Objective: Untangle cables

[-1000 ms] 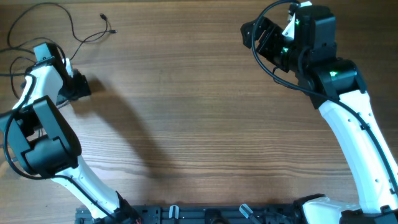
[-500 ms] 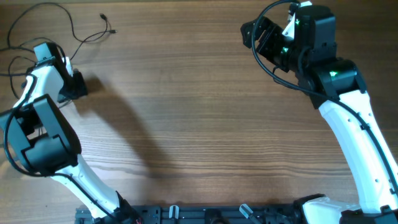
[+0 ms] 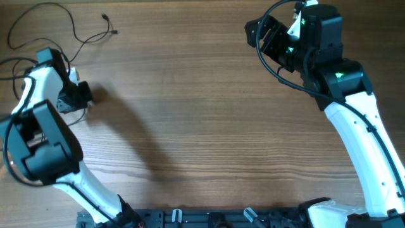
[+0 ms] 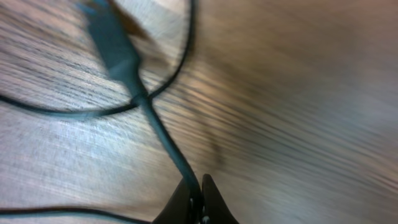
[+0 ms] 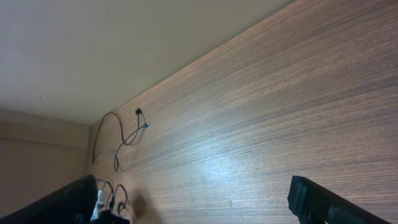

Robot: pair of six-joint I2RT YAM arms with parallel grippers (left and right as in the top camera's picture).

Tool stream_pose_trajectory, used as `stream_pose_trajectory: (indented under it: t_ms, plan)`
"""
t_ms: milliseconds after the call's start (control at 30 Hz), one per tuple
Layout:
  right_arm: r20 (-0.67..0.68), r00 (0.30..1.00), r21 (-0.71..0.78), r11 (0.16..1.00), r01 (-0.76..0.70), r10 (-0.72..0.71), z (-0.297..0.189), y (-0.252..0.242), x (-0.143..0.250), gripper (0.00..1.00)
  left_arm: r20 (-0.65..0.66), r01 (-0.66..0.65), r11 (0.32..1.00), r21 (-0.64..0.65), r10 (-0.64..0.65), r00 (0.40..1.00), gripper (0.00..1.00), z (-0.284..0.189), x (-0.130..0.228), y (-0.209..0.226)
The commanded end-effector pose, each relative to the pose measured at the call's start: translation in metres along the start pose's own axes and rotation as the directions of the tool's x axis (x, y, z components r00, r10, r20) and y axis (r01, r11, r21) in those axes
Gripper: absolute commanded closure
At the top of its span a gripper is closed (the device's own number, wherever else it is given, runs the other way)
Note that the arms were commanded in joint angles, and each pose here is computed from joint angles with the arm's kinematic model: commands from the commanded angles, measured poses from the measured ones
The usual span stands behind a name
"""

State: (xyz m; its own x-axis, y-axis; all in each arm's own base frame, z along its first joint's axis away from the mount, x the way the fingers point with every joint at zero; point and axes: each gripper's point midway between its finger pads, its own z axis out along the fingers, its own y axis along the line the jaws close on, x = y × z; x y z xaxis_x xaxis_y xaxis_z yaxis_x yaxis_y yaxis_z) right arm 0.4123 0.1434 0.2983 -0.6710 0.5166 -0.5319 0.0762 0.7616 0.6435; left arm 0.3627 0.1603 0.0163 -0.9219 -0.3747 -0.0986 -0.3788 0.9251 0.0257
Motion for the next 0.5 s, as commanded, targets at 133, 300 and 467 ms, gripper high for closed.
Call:
stream_pose_trajectory:
  t_ms: [133, 300, 467]
  plan:
    - [0.014, 1.0, 0.012, 1.0, 0.021, -0.021, -0.001, -0.002, -0.003, 0.0, 0.371, 0.057, 0.99, 0.128, -0.101, 0.923, 0.96, -0.121, -0.045, -0.015]
    - [0.007, 1.0, 0.019, 1.0, 0.018, -0.019, -0.001, -0.003, -0.001, 0.0, 0.275, 0.31, 0.932, 0.186, -0.353, 0.894, 0.96, -0.115, -0.03, -0.002]
    - [0.006, 1.0, 0.02, 1.0, 0.019, -0.019, -0.001, -0.004, -0.001, 0.0, 0.255, 0.669, 0.743, -0.042, -0.639, 0.726, 0.96, -0.108, 0.009, 0.077]
